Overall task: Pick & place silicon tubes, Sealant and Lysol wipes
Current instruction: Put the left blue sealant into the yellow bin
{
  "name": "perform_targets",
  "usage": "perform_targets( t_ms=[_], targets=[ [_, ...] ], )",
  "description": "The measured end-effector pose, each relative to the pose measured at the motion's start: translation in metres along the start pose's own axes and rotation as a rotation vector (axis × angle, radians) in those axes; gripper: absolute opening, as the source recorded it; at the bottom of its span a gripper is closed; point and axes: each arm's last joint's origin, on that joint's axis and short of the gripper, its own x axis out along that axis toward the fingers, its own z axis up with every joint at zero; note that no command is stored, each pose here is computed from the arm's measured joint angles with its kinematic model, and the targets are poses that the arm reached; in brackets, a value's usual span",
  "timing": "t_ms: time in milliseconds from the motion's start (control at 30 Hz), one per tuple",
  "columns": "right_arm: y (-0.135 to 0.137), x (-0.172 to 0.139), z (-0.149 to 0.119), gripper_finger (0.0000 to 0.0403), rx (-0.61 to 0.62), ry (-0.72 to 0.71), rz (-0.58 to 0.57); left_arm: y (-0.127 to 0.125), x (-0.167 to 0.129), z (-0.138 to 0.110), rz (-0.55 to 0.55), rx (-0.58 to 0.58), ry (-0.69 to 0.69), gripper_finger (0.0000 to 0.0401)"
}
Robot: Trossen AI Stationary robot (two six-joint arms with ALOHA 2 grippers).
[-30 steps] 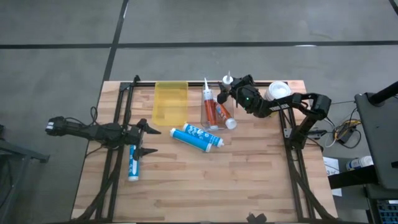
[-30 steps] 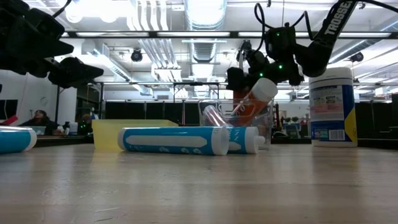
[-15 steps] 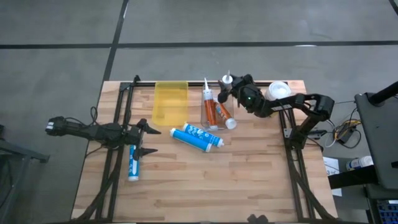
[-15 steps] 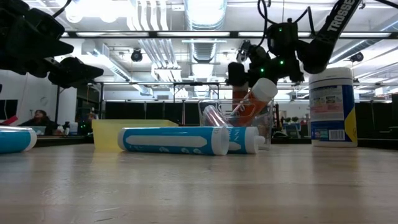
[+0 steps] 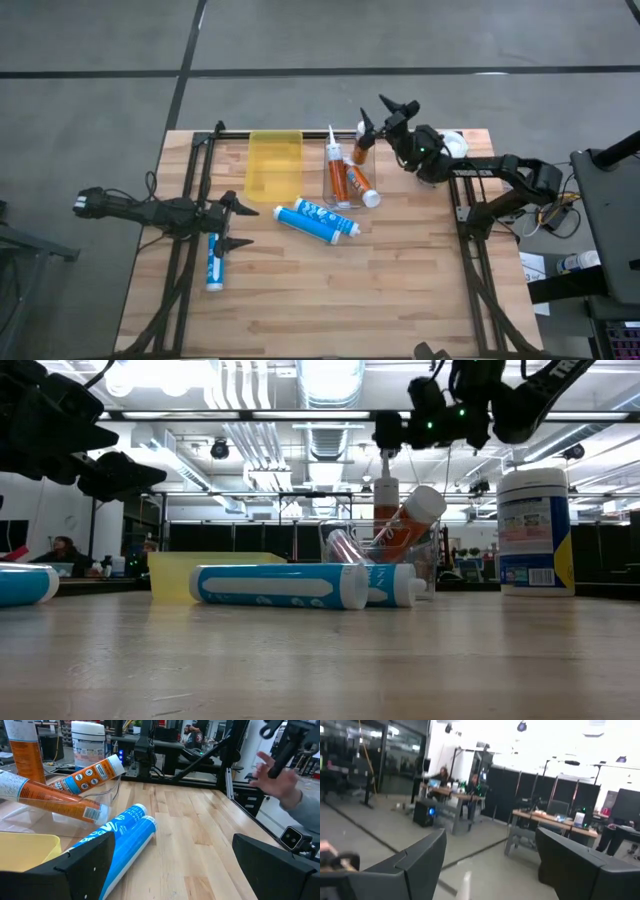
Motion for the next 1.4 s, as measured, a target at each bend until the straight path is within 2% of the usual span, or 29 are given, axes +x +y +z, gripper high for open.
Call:
perform_targets(
  t_ms=[267,533,633,867,967,1233,1333,1400],
  targets=[
    [-0.007,0.000,0.022,0.0295,0.033,-0.066,-0.020,0.000,0.000,0.000,0.000,0.000,0.000,0.0398],
    [-0.007,0.000,0.024,0.0304,0.061,-0.070,-0.020,0.000,0.000,0.000,0.000,0.000,0.000,0.0399],
    [-0.007,0.000,0.024,0.0306,0.125,-0.071,-0.018,0.000,0.000,0.000,0.000,0.000,0.000,0.0398],
    [-0.008,-0.002,0.025,0.0299,0.499,-0.048,-0.001,0.000,0.000,0.000,0.000,0.000,0.000,0.0399],
    [-0.008,-0.003,0.025,0.0296,0.607,-0.045,0.002,0.000,0.000,0.000,0.000,0.000,0.000,0.0399],
    [-0.007,-0.003,0.025,0.0301,0.604,-0.039,0.025,0.000,0.000,0.000,0.000,0.000,0.000,0.0398],
    [-0.004,-0.003,0.026,0.0305,0.626,-0.039,0.096,0.000,0.000,0.000,0.000,0.000,0.000,0.0398],
    [-0.002,-0.003,0.027,0.0307,0.654,-0.036,0.186,0.000,0.000,0.000,0.000,0.000,0.000,0.0398]
  ],
)
